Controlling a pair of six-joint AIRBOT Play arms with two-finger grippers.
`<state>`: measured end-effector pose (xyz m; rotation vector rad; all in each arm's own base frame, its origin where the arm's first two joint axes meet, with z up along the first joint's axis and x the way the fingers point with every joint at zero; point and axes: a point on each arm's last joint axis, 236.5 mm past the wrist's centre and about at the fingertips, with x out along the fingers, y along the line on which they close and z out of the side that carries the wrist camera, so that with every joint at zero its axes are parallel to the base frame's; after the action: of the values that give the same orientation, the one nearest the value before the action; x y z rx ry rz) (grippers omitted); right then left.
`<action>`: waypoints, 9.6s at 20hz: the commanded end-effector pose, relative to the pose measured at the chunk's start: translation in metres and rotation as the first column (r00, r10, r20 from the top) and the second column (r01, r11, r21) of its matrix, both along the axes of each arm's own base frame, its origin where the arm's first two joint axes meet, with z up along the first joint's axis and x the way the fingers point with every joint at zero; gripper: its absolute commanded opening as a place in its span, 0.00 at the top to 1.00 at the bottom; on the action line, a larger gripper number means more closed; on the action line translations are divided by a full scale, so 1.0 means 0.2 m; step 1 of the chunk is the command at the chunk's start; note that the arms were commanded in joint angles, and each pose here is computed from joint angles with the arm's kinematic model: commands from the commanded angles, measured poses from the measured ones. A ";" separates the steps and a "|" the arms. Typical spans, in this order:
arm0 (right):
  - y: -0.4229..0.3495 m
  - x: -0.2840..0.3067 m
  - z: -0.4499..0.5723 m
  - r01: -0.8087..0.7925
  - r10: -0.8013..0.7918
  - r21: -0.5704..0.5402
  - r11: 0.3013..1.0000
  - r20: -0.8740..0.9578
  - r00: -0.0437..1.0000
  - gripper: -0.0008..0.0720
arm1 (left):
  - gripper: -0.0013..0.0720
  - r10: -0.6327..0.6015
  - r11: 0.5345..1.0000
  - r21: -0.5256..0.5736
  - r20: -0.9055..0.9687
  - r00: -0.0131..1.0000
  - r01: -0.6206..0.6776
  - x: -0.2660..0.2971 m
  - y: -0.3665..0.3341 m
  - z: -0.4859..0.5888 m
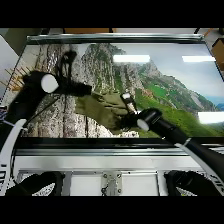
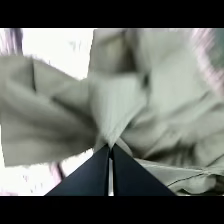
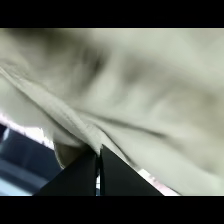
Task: Fold the clothes and pants, and hang the long-sleeved shirts on hangers.
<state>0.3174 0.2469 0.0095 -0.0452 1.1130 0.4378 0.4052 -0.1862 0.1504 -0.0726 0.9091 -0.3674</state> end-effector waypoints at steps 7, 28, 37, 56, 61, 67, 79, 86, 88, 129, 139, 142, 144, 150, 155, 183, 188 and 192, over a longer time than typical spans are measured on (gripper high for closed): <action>-0.47 -0.09 2.10 -0.063 -0.150 0.275 0.959 0.686 0.712 0.97 | 0.97 -0.012 0.889 -0.290 0.758 0.652 0.354 -0.65 -0.20 1.88; -0.31 0.08 0.54 -0.123 0.137 -0.119 0.985 0.116 0.984 0.97 | 0.97 0.056 0.998 0.013 -0.068 0.996 -0.055 -0.14 0.11 -0.14; -0.25 -0.08 0.38 -0.091 0.091 -0.015 0.996 0.024 0.996 0.12 | 0.97 0.125 0.959 0.274 -0.169 0.978 -0.075 -0.41 0.49 -0.62; -0.20 0.02 -0.49 0.438 -0.417 -0.016 0.899 -0.336 0.844 0.28 | 0.97 0.250 0.942 0.267 -0.162 0.955 -0.201 -0.35 0.70 -0.61; -0.34 0.11 -0.43 0.330 -0.341 -0.090 0.940 -0.178 0.923 0.97 | 0.97 0.250 0.940 0.275 -0.146 0.957 -0.203 -0.34 0.71 -0.60; -0.67 0.31 0.84 0.267 -0.276 0.070 0.961 0.269 0.923 0.97 | 0.97 0.264 0.958 0.042 0.257 0.930 -0.283 -0.15 0.66 0.44; -0.90 -0.37 2.31 0.145 -0.571 0.609 0.780 0.597 0.563 0.97 | 0.97 0.120 0.951 -0.275 0.752 0.648 0.144 -0.79 0.26 1.84; -0.84 0.03 1.52 0.350 -0.402 0.200 0.915 0.373 0.836 0.97 | 0.97 0.148 0.987 0.000 0.342 0.928 -0.158 -0.07 0.34 0.93; -0.86 0.07 1.24 0.371 -0.378 0.083 0.925 0.290 0.879 0.97 | 0.97 0.142 0.987 0.053 0.189 0.972 -0.155 0.00 0.32 0.60; -0.92 -0.32 -0.42 0.384 -0.564 -0.552 0.740 -0.199 0.801 0.48 | 0.97 0.072 0.997 0.020 -0.381 0.922 -0.070 -0.42 0.14 -0.79; -0.93 -0.37 -0.33 0.305 -0.469 -0.526 0.794 -0.209 0.858 0.47 | 0.97 0.067 0.998 0.022 -0.380 0.922 -0.063 -0.42 0.14 -0.79; -0.88 -0.39 -0.42 0.303 -0.456 -0.485 0.820 -0.237 0.858 0.47 | 0.97 0.067 0.998 0.021 -0.381 0.922 -0.063 -0.42 0.14 -0.79; -0.86 -0.38 -0.45 0.301 -0.449 -0.473 0.828 -0.238 0.861 0.47 | 0.97 0.067 0.998 0.022 -0.381 0.922 -0.063 -0.42 0.14 -0.79; -0.89 -0.34 -0.45 0.298 -0.436 -0.483 0.823 -0.204 0.876 0.98 | 0.97 0.067 0.998 0.022 -0.381 0.922 -0.063 -0.42 0.14 -0.79; -0.91 -0.25 -0.31 0.281 -0.380 -0.472 0.836 -0.128 0.916 0.97 | 0.97 0.069 0.997 0.003 -0.333 0.940 -0.072 -0.39 0.15 -0.70; -0.86 -0.14 1.04 0.430 -0.411 -0.038 0.902 0.232 0.882 0.97 | 0.97 0.005 1.000 0.000 -0.048 0.999 -0.005 0.01 0.12 0.30; -0.62 -0.31 0.42 0.378 -0.376 -0.098 0.920 0.038 0.926 0.97 | 0.97 0.011 0.997 0.074 -0.316 0.949 0.013 -0.05 0.07 -0.44; -0.48 -0.35 0.30 0.356 -0.357 -0.081 0.931 0.003 0.934 0.97 | 0.78 0.107 0.994 0.078 -0.423 0.900 -0.082 -0.08 0.04 -0.74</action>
<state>0.2557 0.1322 0.0933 0.0640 1.0935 0.0509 0.3966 -0.1773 0.0477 -0.0898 1.2621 -0.3035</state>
